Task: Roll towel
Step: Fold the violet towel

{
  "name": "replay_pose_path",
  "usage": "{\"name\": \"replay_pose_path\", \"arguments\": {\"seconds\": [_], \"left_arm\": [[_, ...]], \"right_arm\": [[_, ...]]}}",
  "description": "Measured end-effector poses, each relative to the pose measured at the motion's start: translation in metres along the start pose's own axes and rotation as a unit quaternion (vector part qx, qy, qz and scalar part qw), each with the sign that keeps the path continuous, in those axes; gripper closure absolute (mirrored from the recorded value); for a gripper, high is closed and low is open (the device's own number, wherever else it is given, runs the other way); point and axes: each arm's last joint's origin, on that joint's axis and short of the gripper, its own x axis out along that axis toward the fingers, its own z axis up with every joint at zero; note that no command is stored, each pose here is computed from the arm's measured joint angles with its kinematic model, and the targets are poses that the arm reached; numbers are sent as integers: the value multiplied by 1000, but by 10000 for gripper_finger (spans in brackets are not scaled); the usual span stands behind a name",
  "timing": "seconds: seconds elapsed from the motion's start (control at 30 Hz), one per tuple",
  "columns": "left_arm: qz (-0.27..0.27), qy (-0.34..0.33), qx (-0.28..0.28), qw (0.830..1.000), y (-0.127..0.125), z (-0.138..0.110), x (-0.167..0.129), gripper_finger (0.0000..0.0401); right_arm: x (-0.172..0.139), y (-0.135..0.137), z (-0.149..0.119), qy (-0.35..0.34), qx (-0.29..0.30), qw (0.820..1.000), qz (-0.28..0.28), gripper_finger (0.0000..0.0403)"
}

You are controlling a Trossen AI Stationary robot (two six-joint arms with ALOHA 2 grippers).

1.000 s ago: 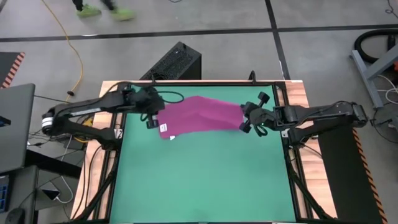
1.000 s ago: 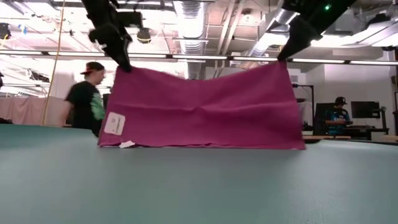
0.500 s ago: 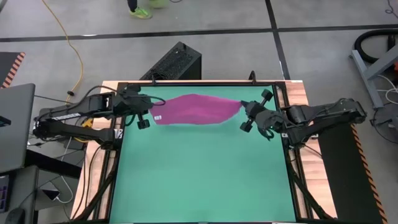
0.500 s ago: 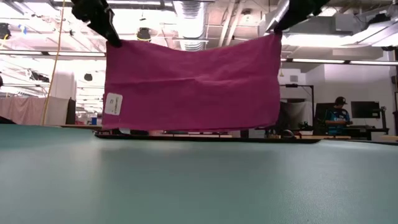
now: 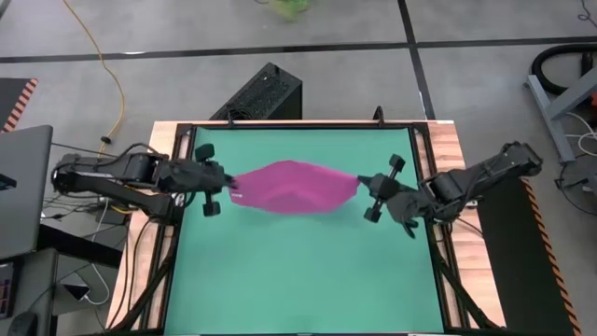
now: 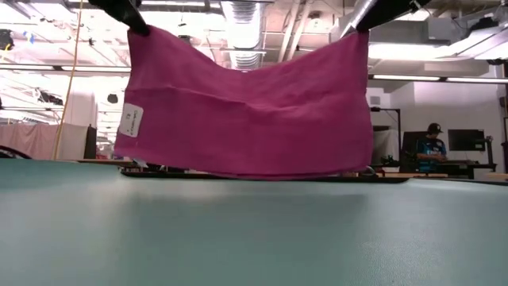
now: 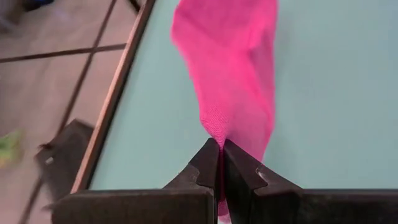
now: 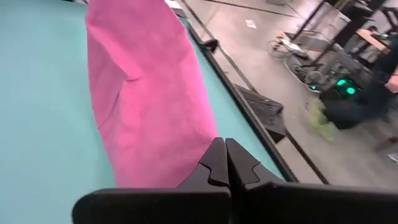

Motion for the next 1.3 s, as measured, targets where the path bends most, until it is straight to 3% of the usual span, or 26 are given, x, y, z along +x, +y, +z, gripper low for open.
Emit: {"name": "replay_pose_path", "arguments": {"seconds": [0.17, 0.3, 0.53, 0.73, 0.83, 1.07, 1.3], "left_arm": [[-41, -52, -41, 997, -10, 16, -21, 401], [-27, -43, -57, 997, -14, 14, -20, 401], [0, 53, -46, 998, -21, -20, 20, 401], [59, 125, -63, 988, -9, -56, 53, 401], [57, 151, -76, 984, -5, -78, 70, 401], [87, 160, -90, 979, 9, -108, 95, 401], [99, 136, -105, 980, 21, -110, 101, 394]], "right_arm": [[-6, 17, 6, -8, 5, 1000, 26, 403], [-3, 24, 7, 4, 12, 1000, 25, 403], [36, 38, -8, 88, 36, 995, -18, 403], [87, 51, -26, 177, 15, 983, -51, 401], [110, 54, -38, 214, 1, 974, -72, 401], [146, 37, -51, 264, -18, 956, -125, 401], [165, 9, -56, 296, -7, 941, -164, 400]]}}
